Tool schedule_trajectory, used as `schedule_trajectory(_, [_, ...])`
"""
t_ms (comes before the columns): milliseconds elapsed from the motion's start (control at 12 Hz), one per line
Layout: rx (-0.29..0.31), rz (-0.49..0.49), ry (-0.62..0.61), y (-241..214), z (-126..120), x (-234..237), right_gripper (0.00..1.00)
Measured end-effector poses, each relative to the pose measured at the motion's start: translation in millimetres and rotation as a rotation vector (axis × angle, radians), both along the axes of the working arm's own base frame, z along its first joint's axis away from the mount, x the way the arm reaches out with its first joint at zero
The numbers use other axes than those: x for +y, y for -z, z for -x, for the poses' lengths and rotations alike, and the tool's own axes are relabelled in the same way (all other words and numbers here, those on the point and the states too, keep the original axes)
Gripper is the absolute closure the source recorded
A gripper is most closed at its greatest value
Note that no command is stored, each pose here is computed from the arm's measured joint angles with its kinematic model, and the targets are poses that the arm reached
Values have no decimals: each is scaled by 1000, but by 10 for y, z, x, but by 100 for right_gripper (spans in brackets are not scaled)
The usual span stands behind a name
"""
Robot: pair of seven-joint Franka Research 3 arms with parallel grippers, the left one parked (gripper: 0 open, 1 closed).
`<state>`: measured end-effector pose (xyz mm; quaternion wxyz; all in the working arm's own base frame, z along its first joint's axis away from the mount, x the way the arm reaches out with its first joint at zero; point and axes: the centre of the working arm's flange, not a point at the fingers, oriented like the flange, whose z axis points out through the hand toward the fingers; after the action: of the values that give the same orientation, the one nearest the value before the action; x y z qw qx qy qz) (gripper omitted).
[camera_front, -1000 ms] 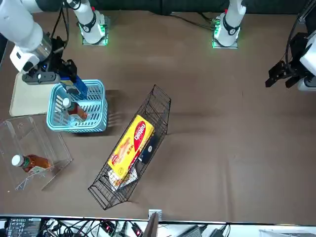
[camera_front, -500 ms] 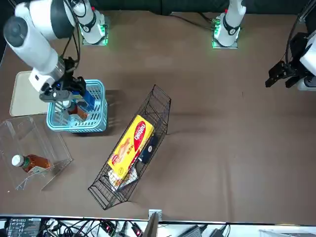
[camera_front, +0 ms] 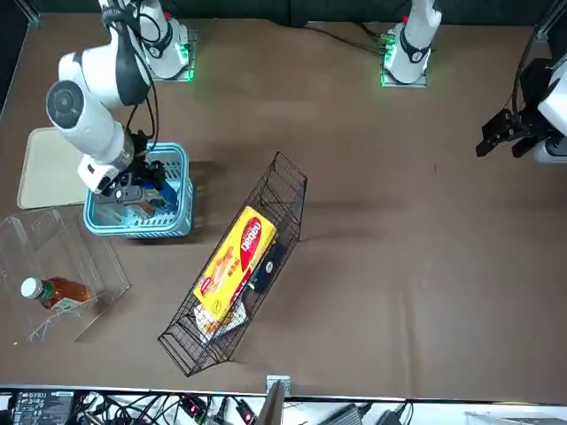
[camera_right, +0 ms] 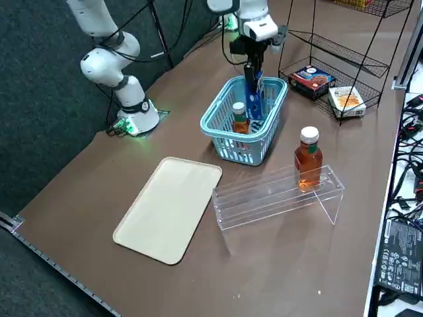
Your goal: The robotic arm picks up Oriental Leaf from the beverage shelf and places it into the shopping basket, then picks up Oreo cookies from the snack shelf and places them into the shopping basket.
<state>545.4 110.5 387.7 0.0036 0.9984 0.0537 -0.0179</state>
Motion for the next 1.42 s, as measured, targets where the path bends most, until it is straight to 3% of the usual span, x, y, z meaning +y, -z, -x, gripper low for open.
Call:
schedule_trajectory(750, [29, 6, -16, 590, -84, -20, 41])
schedule_trajectory(833, [30, 7, 1, 595, -85, -26, 37])
schedule_trajectory(917, [30, 8, 20, 595, -86, -27, 27])
schedule_trajectory(1000, [23, 9, 45, 568, -104, -25, 5])
schedule_trajectory(1083, [16, 8, 52, 527, -129, -22, 0])
schedule_trajectory(1417, [58, 29, 72, 118, -244, -38, 0])
